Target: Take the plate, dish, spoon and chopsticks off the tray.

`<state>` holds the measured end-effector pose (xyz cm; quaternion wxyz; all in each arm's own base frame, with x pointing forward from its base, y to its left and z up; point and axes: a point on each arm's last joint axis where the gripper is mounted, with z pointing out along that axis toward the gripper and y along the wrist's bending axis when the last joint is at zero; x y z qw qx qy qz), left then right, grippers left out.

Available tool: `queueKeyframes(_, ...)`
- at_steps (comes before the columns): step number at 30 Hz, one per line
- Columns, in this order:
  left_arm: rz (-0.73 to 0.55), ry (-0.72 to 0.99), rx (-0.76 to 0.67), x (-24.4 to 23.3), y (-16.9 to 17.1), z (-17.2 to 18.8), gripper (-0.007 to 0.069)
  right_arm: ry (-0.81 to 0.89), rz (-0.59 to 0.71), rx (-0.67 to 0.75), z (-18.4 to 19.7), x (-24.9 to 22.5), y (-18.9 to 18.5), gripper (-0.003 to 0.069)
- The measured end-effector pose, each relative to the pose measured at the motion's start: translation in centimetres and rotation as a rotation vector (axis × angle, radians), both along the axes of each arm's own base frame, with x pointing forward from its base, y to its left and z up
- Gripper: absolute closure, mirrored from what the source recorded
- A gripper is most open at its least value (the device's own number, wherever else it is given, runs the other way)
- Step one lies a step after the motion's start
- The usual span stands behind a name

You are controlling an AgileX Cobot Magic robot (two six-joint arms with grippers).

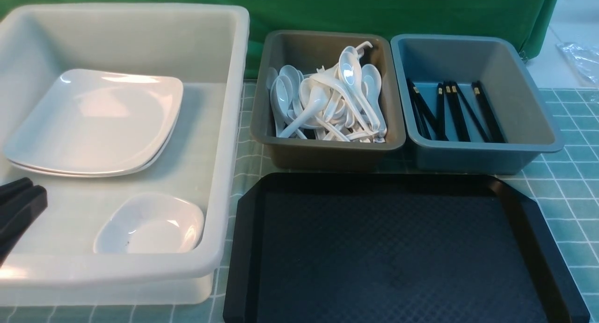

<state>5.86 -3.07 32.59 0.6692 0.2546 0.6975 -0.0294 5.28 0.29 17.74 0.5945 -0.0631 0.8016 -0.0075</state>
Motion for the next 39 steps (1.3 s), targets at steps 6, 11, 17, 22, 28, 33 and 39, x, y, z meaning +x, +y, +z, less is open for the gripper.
queueKeyframes(6,0.007,-0.002,0.026,0.0,0.1,-0.1,0.0608,0.036,-0.001,-0.004,-0.3,-0.1,0.0,0.0641)
queueKeyframes(11,0.008,-0.001,0.026,0.0,0.1,-0.1,0.0608,0.036,-0.001,-0.004,-0.3,-0.1,0.0,0.0639)
queueKeyframes(17,0.008,0.002,0.030,0.1,0.1,-0.3,0.0608,0.036,-0.001,-0.004,-0.3,-0.1,0.0,0.0624)
queueKeyframes(22,0.009,0.002,0.033,0.1,0.1,-0.3,0.0608,0.036,-0.001,-0.004,-0.3,-0.1,0.0,0.0607)
queueKeyframes(28,0.047,-0.013,0.039,0.4,0.4,-0.8,0.0608,0.036,-0.001,-0.004,-0.3,-0.1,0.0,0.0588)
queueKeyframes(33,0.215,-0.034,-0.145,0.5,1.7,-3.1,0.0609,0.036,-0.002,-0.005,-0.3,-0.1,0.0,0.0575)
queueKeyframes(39,0.411,0.032,-0.311,-0.4,2.9,-10.6,0.0609,0.036,-0.002,-0.005,-0.3,-0.1,0.0,0.0568)
